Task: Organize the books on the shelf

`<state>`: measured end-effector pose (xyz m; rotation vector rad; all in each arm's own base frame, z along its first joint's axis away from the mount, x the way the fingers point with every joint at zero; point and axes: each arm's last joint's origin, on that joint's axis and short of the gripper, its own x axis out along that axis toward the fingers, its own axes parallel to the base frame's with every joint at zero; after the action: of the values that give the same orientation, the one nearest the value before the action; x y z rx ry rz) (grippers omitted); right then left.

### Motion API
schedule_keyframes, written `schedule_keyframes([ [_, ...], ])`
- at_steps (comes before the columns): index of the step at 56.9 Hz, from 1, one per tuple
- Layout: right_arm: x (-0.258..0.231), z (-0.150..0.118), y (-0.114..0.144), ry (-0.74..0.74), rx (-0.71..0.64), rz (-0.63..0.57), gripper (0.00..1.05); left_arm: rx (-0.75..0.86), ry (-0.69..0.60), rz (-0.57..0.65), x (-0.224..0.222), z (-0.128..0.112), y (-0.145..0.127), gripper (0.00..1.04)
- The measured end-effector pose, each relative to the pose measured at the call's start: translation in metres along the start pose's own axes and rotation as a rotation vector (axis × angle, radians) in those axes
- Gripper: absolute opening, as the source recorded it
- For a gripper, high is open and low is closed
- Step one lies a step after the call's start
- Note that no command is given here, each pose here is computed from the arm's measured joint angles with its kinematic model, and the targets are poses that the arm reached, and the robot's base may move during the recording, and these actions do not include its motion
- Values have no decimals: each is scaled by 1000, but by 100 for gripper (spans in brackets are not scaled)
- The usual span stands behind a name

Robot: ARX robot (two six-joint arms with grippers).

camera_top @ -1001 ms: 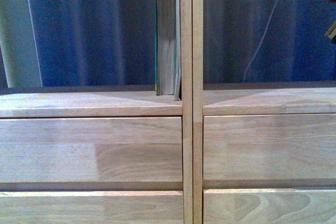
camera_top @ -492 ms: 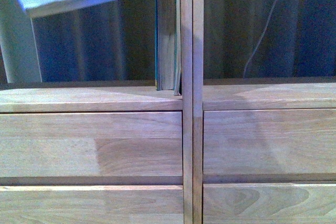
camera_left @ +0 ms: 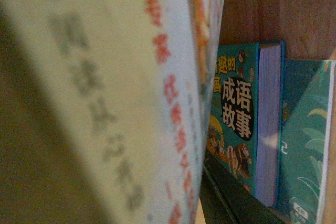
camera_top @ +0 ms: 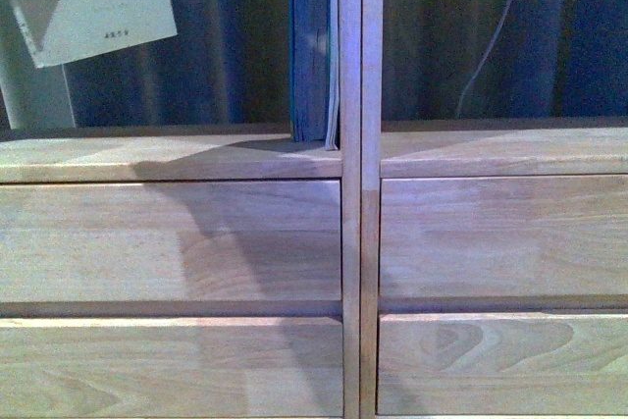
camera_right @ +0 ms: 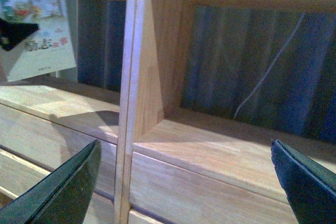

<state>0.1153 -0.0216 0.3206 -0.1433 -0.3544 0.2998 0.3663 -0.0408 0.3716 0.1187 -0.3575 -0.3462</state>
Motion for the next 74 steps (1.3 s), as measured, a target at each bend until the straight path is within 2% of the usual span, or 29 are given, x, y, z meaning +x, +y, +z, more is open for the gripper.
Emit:
schedule_keyframes([
  [7,-10,11,12,-58,-79,10,98,17,37,-29,21,-17,-9,19],
  [26,-10,8,12,-48,-98,5,98,56,116,17,58,-67,-7,19],
  [34,-9,8,12,-43,-93,-5,97,81,133,9,75,-87,-15,19],
  [39,-13,0,19,216,89,-247,79,99,134,-14,85,-95,-29,19],
  [42,-20,-23,30,332,126,-286,67,120,130,-16,91,-99,-37,19],
  [54,-32,-61,38,364,133,-299,32,173,117,16,107,-106,-55,19],
  [61,-38,-79,42,366,133,-297,6,253,130,150,121,-114,-54,19],
  [63,-39,-83,43,367,132,-297,2,264,134,172,123,-115,-55,19],
  [74,-46,-100,47,366,136,-298,3,292,165,200,138,-115,-59,19],
])
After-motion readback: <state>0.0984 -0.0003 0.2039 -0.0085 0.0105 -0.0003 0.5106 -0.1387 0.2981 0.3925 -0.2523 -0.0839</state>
